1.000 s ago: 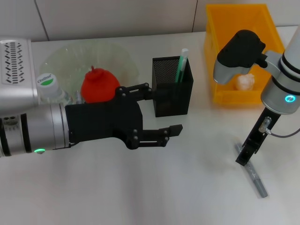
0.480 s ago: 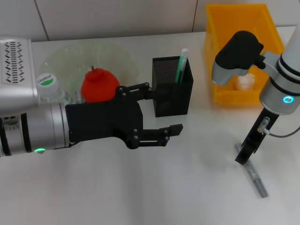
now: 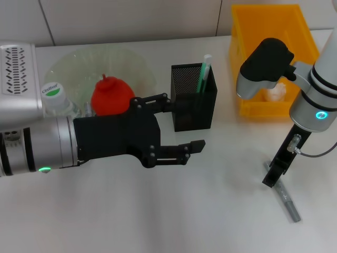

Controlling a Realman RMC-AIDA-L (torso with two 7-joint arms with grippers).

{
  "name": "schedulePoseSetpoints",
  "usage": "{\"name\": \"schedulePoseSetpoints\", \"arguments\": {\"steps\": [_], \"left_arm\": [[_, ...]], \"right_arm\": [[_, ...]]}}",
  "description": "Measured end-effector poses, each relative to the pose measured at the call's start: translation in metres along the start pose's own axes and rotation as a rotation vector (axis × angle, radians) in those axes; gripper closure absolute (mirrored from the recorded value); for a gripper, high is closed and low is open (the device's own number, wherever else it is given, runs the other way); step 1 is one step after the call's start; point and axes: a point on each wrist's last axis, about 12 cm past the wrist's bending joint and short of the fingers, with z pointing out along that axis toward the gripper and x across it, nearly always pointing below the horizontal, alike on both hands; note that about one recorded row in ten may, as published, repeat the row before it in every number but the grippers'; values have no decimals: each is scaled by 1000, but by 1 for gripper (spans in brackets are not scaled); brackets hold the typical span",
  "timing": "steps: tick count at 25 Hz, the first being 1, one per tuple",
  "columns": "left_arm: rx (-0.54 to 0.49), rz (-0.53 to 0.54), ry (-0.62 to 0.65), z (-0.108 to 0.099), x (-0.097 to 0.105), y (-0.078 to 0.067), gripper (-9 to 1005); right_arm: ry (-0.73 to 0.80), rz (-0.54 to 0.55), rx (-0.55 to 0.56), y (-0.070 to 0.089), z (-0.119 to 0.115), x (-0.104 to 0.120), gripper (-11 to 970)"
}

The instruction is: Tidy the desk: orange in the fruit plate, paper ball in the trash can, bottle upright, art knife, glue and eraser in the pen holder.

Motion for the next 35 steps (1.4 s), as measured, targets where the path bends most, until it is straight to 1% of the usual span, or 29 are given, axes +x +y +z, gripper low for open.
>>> {"name": "schedulePoseSetpoints", "arguments": {"steps": [15,25,30,35], "left_arm": [[2,-1,2,0,0,0,186],[3,1,1,1,0,0,186],[3,1,1,1,0,0,186],[3,1,2,1,0,0,186]], "right_arm": [[-5,7,7,-2,3,0,491],[4,16,6,-2,6,-1,682],[6,15,10,-2,6,-1,702],[6,12,13,-1,6,-2,784]]}}
